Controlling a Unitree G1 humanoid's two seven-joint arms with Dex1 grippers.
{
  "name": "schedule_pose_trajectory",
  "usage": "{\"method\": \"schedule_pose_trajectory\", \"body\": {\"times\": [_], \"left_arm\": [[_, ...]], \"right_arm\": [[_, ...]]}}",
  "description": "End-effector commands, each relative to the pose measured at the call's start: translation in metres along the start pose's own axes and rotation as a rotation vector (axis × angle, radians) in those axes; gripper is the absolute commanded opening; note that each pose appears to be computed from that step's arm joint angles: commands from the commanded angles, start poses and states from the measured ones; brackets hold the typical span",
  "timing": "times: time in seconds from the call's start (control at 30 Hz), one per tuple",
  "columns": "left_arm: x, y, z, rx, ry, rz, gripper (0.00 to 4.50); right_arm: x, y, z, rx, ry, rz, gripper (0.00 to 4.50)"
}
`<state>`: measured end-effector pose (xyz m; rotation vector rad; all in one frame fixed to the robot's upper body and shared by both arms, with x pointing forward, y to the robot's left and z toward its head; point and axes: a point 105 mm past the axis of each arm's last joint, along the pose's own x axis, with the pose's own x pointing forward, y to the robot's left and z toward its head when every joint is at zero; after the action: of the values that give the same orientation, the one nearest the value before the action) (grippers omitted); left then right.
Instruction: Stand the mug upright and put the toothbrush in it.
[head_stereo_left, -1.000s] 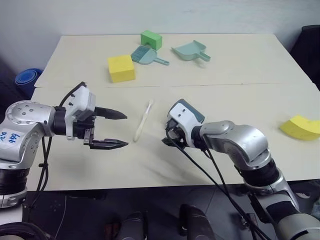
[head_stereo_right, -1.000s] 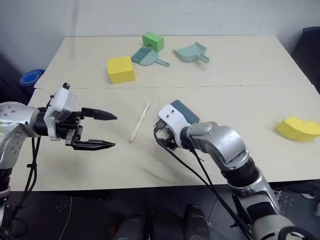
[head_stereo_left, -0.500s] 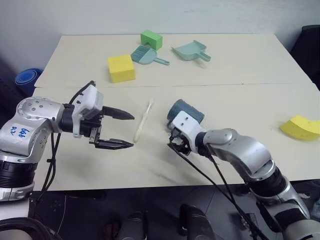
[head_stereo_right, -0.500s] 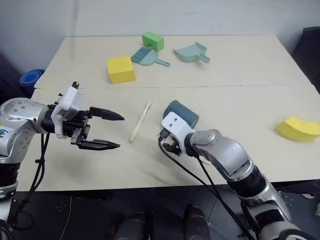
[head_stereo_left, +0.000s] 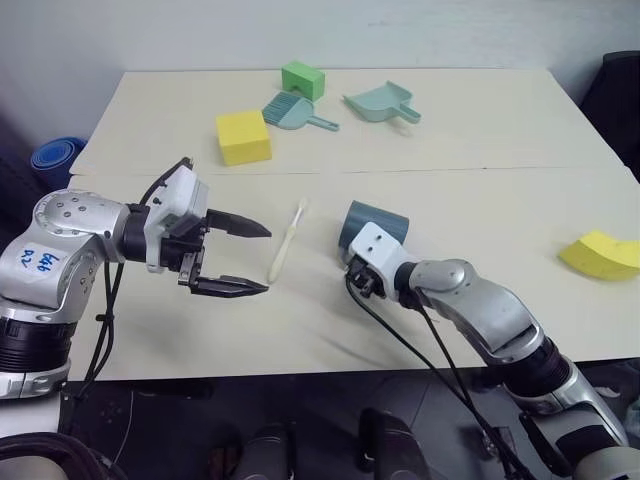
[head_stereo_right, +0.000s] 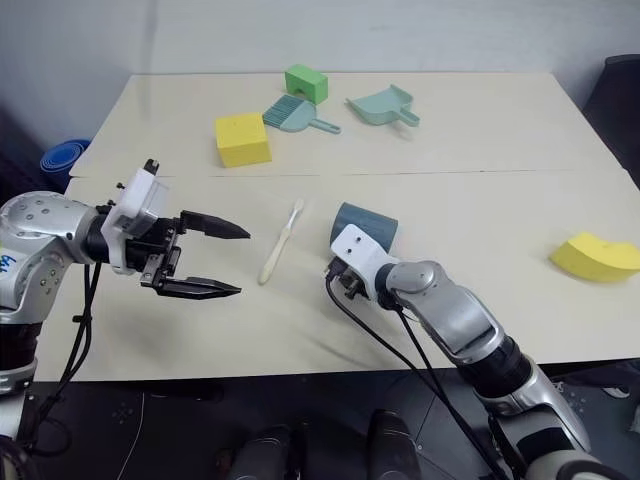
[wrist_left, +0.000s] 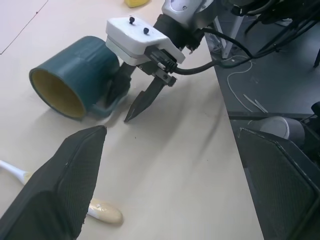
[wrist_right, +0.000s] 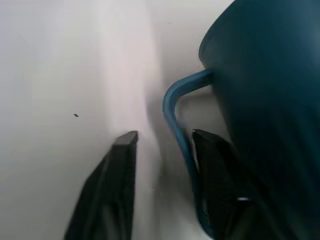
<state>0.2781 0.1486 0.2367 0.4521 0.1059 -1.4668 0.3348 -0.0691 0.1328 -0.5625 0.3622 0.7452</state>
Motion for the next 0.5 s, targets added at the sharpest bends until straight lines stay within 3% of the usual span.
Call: {"method": "schedule_pose_trajectory", "body": {"times": [0.03, 0.07, 0.23, 0.4, 0.5], "left_arm": [[-0.001, 0.002, 0.009, 0.033, -0.012, 0.002, 4.50], [-0.001, 0.003, 0.010, 0.031, -0.018, 0.007, 4.50], [-0.002, 0.003, 0.011, 0.019, -0.031, 0.025, 4.50], [-0.002, 0.004, 0.016, -0.016, -0.091, 0.068, 4.50], [0.000, 0.004, 0.017, -0.023, -0.094, 0.078, 4.50]], "right_arm": [[0.000, -0.004, -0.004, -0.009, 0.003, -0.001, 0.41], [0.000, -0.006, -0.004, -0.009, 0.002, -0.005, 0.05], [-0.006, -0.008, 0.004, 0.065, -0.086, 0.025, 0.02], [-0.035, -0.020, 0.047, 0.311, -0.568, 0.019, 0.02], [-0.044, -0.015, 0.056, 0.331, -0.722, 0.041, 0.02]]}}
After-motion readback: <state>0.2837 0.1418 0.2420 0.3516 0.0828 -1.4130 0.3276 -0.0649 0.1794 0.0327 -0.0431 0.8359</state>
